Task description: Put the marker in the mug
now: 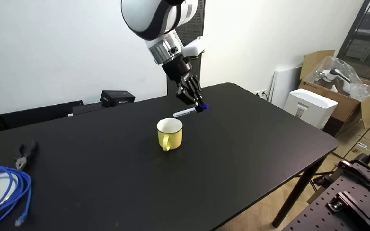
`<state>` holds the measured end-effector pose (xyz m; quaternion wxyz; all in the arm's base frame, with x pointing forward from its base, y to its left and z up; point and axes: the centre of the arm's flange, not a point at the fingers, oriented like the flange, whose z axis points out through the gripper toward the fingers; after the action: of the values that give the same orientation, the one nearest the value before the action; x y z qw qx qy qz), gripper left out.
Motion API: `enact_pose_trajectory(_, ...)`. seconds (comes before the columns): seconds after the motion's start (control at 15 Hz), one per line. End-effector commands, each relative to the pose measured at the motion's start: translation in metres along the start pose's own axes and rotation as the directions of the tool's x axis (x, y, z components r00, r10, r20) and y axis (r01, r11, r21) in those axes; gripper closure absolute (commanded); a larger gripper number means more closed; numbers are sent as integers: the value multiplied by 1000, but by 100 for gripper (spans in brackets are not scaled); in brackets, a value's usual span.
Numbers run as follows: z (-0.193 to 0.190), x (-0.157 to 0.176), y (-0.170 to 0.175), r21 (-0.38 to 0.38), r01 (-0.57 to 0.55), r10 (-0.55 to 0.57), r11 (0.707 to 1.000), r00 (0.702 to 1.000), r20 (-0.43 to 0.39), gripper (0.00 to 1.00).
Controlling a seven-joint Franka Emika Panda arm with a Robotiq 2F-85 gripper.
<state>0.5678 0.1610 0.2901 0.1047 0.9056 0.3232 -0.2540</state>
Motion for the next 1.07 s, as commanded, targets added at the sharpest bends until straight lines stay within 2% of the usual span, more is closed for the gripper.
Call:
enact_pose_trajectory(0.0, -13, 25, 0, -9, -3, 4, 1000, 1000, 26, 95)
enact_pose_trajectory(0.73, -8, 58, 11, 9, 13, -14, 1000, 998, 66, 95)
enact_pose_trajectory(0.8, -7, 61, 11, 10, 13, -14, 1000, 998, 68, 89)
enact_pose_trajectory(0.87, -6, 63, 11, 12, 15, -16, 1000, 997, 71, 54)
enact_pose_trajectory(1.0, -4, 67, 11, 14, 18, -19, 1000, 997, 71, 47)
